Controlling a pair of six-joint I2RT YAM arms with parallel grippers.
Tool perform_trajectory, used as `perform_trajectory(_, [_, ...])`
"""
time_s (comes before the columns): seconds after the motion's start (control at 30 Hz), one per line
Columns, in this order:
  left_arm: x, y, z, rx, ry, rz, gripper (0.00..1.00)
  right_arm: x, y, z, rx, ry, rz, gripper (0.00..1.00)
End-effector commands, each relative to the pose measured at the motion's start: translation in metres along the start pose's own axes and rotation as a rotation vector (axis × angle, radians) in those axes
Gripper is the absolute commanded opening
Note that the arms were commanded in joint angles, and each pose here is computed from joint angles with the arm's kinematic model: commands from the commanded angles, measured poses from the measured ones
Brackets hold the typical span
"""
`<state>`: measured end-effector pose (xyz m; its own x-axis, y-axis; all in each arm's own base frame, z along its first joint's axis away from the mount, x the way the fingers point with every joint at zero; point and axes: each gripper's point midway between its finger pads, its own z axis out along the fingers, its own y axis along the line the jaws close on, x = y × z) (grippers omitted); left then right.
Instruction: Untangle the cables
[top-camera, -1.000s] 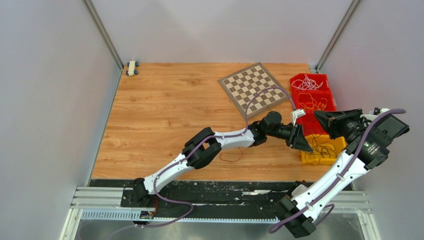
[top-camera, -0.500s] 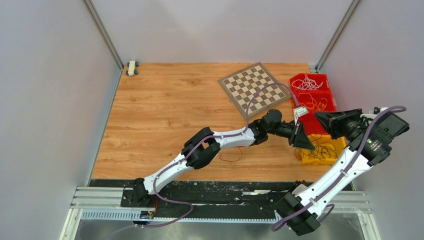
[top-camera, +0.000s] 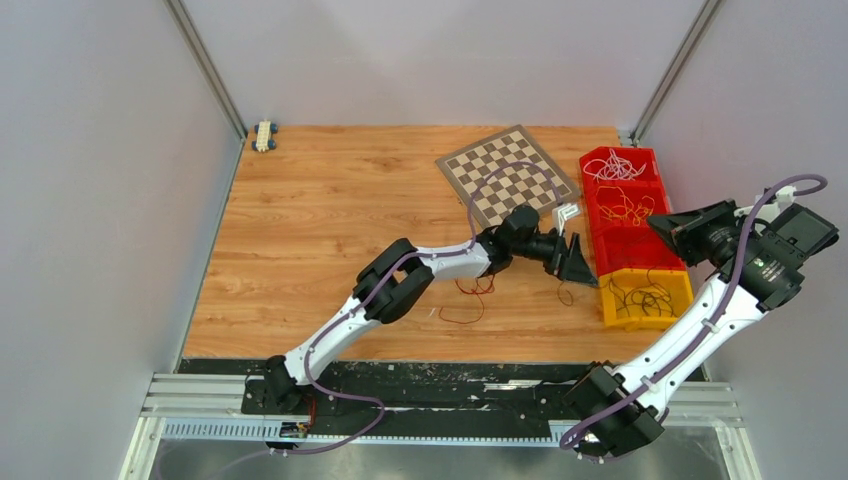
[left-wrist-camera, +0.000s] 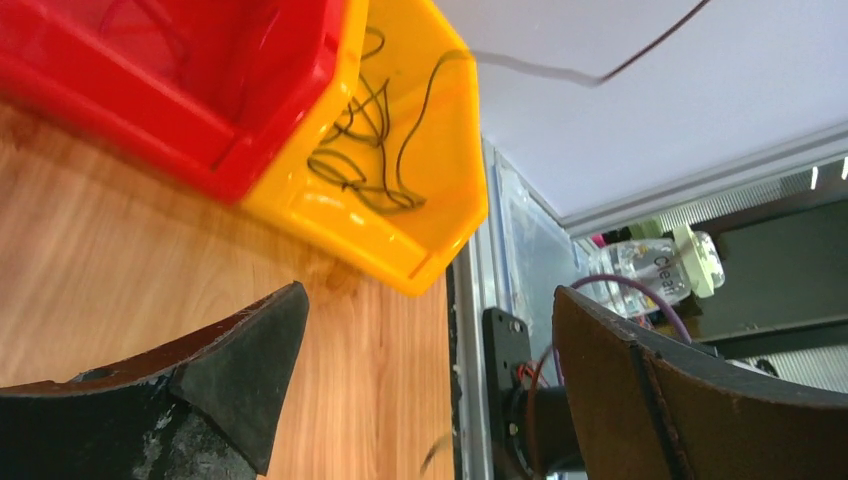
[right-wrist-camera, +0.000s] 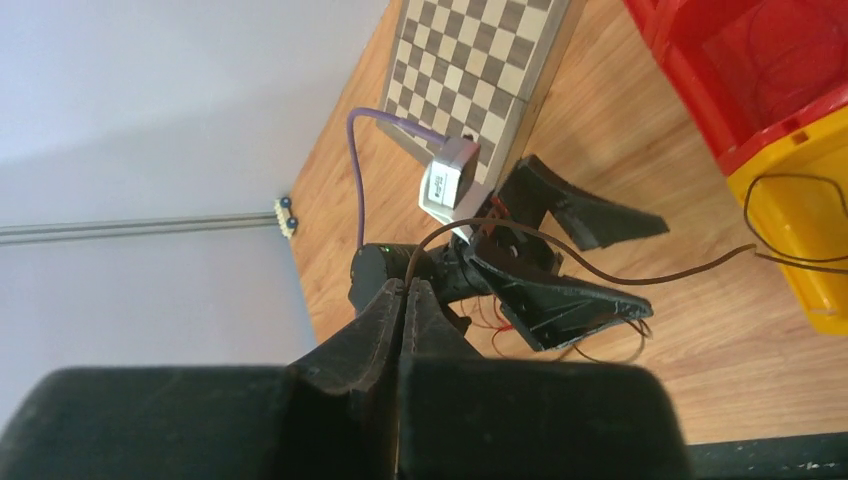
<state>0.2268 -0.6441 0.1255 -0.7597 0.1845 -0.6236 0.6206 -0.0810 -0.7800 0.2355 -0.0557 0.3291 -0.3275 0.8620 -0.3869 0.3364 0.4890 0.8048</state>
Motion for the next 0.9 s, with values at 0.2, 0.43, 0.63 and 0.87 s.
perform_trajectory(0.2, [-0.019,-0.026,-0.03,0.02,-0.031,-0.018,1.0,-0.03,0.008,-0.008,0.004,-0.111,-0.113,0.0])
perform_trajectory(0.43, [-0.024,-0.012,-0.058,-0.022,-0.045,-0.01,1.0,-0.042,-0.003,-0.01,0.06,-0.157,-0.167,0.0])
perform_trajectory(0.63, [-0.013,-0.004,-0.077,-0.039,-0.037,-0.04,1.0,-0.056,-0.01,-0.012,0.092,-0.184,-0.198,0.0])
perform_trajectory(0.87, [-0.01,0.011,-0.092,-0.092,-0.025,-0.033,1.0,-0.072,-0.012,-0.025,0.13,-0.219,-0.281,0.0])
